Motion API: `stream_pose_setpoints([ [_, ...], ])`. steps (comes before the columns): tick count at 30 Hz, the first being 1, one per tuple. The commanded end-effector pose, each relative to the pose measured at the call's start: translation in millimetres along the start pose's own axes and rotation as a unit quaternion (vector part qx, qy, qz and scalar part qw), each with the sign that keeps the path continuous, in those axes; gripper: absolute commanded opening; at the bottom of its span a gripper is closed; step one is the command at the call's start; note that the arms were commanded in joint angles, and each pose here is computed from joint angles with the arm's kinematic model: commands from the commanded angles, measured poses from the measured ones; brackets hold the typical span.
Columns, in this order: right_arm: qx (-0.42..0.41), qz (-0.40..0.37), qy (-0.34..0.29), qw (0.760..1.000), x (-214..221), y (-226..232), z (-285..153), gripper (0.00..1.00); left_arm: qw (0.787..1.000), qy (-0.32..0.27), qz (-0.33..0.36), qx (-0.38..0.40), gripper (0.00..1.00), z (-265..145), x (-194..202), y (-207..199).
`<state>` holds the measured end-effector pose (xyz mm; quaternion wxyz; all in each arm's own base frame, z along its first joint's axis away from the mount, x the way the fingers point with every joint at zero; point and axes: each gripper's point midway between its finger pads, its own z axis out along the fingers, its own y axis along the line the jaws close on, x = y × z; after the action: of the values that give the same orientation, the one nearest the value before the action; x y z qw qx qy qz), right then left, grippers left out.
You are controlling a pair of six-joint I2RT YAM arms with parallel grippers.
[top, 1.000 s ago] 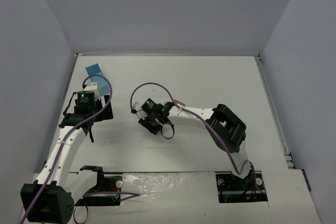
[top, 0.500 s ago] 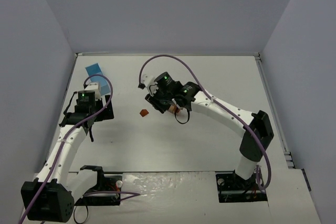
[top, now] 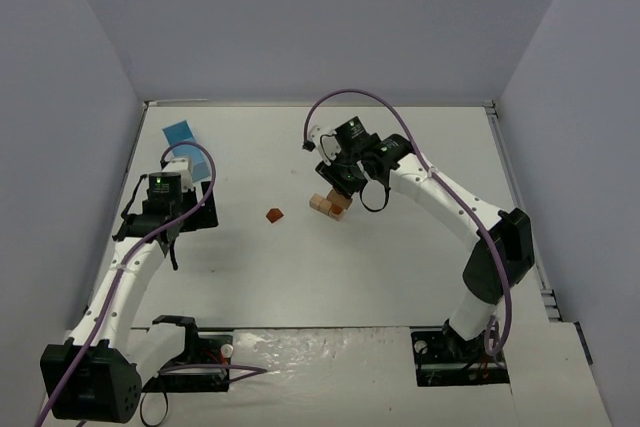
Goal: Build the wood block tower
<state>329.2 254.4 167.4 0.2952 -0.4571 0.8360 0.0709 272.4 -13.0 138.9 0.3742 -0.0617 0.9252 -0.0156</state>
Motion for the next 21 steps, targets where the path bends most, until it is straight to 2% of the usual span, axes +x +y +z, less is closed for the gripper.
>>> stream_pose_setpoints([
  [1, -0.008, -0.008, -0.001, 1.0, -4, -2, 2, 0.0, 0.999, -0.032, 0.003, 0.008, 0.83, -1, -20, -3],
  [21, 0.0, -0.01, 0.025, 1.0, 6, -3, 19, 0.03, 0.999, -0.032, 0.005, 0.009, 0.83, -1, -20, -3],
])
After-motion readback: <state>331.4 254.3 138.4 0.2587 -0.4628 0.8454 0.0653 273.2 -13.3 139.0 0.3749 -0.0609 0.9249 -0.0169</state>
